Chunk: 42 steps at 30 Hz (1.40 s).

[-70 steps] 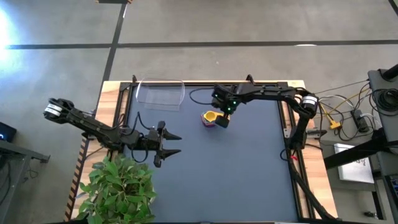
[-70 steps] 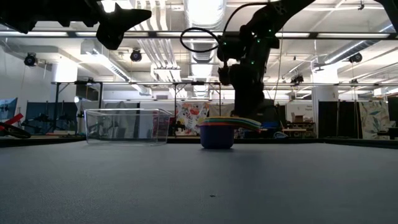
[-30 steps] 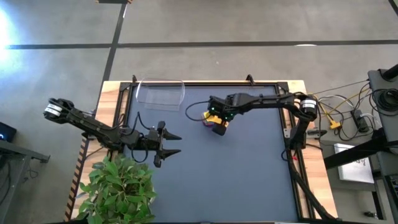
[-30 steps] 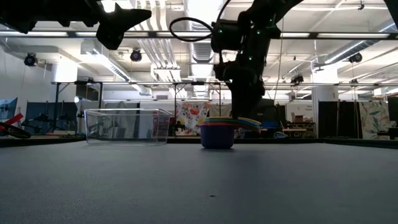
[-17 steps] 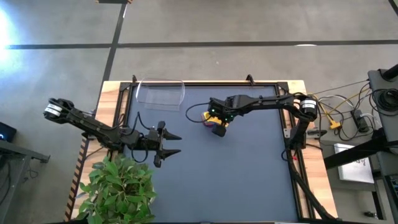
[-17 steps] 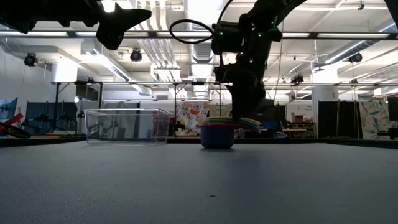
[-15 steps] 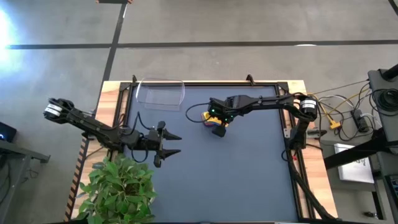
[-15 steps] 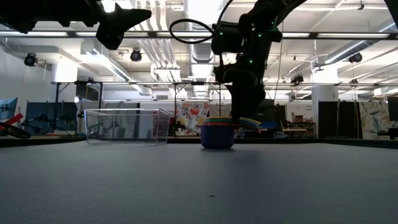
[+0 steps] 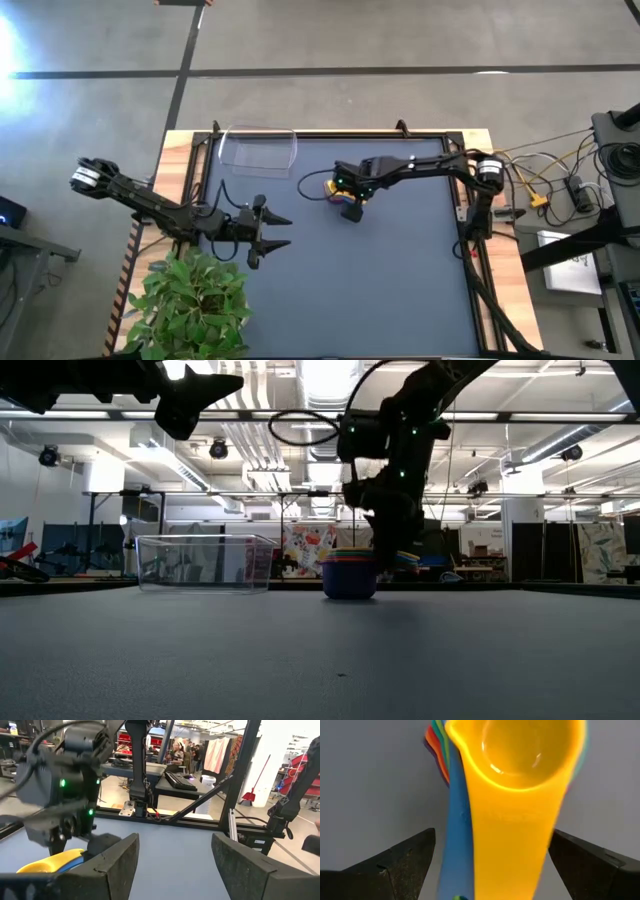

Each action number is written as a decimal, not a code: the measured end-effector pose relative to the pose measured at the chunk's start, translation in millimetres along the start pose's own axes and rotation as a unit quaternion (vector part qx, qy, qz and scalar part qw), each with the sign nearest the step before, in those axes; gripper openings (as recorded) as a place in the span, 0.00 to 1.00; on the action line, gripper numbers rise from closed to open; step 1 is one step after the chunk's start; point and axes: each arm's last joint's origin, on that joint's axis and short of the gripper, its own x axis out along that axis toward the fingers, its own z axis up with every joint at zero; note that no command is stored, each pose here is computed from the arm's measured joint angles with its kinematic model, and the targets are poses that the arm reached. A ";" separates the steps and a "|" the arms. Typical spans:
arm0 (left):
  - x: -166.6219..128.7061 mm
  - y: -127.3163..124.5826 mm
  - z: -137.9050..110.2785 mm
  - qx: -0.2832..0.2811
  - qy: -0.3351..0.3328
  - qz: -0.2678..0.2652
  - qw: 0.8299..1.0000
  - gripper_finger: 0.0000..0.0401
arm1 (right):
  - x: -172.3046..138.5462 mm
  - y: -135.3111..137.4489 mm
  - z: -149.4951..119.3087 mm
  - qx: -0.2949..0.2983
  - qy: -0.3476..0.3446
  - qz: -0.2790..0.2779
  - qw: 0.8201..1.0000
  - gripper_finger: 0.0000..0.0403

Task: Nest measuring cups in basket
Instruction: Put the nested measuring cups into the transparent bin

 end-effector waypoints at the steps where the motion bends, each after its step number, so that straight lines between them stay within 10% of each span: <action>1: 0.0 0.0 0.0 0.000 0.000 0.000 1.000 0.58 | 4.5 0.0 -0.4 -0.005 0.007 -0.002 1.000 0.91; 21: 0.0 0.1 -0.7 0.005 0.004 0.001 1.000 0.58 | 16.7 -1.5 -2.1 -0.039 0.026 -0.032 0.998 0.88; 42: 0.0 0.2 -0.7 0.005 0.004 0.001 1.000 0.58 | 15.8 -2.0 -4.9 -0.050 0.040 -0.033 0.997 0.32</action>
